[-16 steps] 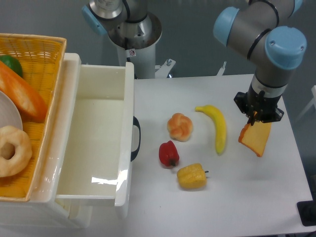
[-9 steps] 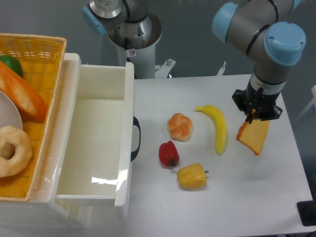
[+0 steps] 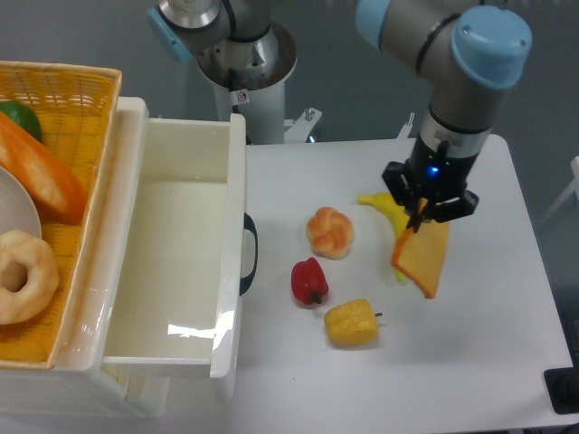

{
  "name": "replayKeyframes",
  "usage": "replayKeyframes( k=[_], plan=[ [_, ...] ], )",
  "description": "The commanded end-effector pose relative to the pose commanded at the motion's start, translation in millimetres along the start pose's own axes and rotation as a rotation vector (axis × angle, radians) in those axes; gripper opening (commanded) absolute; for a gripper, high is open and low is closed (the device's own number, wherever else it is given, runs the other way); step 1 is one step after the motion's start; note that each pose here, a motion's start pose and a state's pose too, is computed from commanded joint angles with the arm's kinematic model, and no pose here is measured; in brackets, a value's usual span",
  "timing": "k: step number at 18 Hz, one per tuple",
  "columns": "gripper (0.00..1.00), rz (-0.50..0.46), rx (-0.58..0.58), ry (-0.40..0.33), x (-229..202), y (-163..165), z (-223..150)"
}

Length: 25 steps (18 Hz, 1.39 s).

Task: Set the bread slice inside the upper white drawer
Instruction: 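Carry the held bread slice with the gripper toward the open white drawer, then lower the bread slice into the drawer and open the gripper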

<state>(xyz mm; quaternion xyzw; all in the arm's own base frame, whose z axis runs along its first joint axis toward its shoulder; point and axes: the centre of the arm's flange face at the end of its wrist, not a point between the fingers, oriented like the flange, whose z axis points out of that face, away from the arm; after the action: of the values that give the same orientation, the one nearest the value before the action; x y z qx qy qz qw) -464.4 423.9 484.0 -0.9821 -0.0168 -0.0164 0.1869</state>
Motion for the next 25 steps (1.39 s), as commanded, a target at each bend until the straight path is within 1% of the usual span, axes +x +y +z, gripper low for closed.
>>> replayKeyframes(
  k=[2,4,6,8,11,14,16,20,22,23,24,25],
  plan=[
    [0.0,-0.072,0.071,0.038,9.0,-9.6,-3.0],
    [0.0,-0.136,0.148,0.062,28.3,-22.3,-22.6],
    [0.0,-0.179,0.173,0.092,39.3,-32.4,-22.2],
    [0.0,-0.197,0.179,0.113,60.6,-47.5,-21.2],
    [0.0,-0.277,0.254,0.173,78.6,-68.0,-22.7],
    [0.0,-0.323,0.268,0.193,97.9,-83.9,-21.2],
    [0.0,-0.329,0.271,0.223,115.5,-94.4,-18.6],
    [0.0,-0.335,0.279,0.247,125.4,-101.2,-17.3],
    [0.0,-0.313,0.268,0.261,135.4,-104.7,-8.2],
    [0.02,-0.301,0.264,0.263,139.6,-106.3,-3.7],
    [0.12,-0.267,0.257,0.267,145.9,-106.0,6.0],
    [0.24,-0.22,0.253,0.27,152.3,-104.6,15.9]
  ],
)
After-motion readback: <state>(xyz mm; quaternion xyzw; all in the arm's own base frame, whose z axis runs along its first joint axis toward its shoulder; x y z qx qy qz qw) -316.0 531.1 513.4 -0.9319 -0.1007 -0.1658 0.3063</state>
